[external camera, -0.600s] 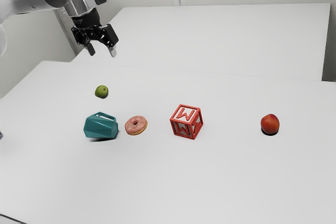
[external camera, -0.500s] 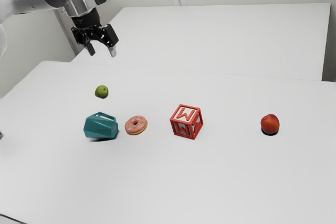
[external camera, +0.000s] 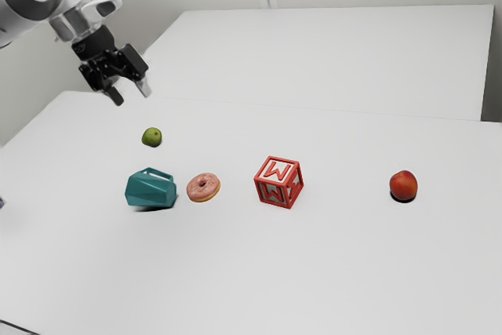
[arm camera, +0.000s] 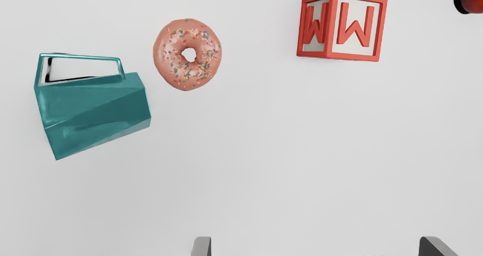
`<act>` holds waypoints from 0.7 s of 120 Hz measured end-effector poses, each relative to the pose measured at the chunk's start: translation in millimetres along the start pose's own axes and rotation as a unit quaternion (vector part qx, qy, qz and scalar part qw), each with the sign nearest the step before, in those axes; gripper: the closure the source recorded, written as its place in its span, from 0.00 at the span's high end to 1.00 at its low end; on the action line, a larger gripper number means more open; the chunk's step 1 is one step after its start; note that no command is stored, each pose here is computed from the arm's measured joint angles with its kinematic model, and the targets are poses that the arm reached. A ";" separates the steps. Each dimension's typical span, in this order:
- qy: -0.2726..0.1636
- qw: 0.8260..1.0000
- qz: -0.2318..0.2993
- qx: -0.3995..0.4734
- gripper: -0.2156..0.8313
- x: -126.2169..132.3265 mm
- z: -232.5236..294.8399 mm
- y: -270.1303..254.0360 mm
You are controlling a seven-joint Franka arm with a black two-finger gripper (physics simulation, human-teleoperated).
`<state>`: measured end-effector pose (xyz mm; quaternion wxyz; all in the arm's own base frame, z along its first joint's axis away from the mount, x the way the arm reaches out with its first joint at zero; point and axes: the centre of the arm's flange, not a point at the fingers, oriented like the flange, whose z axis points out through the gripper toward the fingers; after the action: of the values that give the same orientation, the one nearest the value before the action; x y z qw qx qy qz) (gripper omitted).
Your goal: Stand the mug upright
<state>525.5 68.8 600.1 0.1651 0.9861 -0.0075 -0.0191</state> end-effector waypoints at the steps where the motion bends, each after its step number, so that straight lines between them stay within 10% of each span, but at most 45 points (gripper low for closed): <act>1: -0.001 1.000 -0.005 -0.004 0.79 -1.5 -0.2 -6.8; 39: -0.002 0.982 -0.142 -0.123 0.79 -56.3 20.3 -216.1; 84: 0.007 0.977 -0.077 -0.201 0.79 -24.6 137.4 -212.7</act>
<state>497.3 225.7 401.8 0.3579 0.9305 0.0735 -0.0257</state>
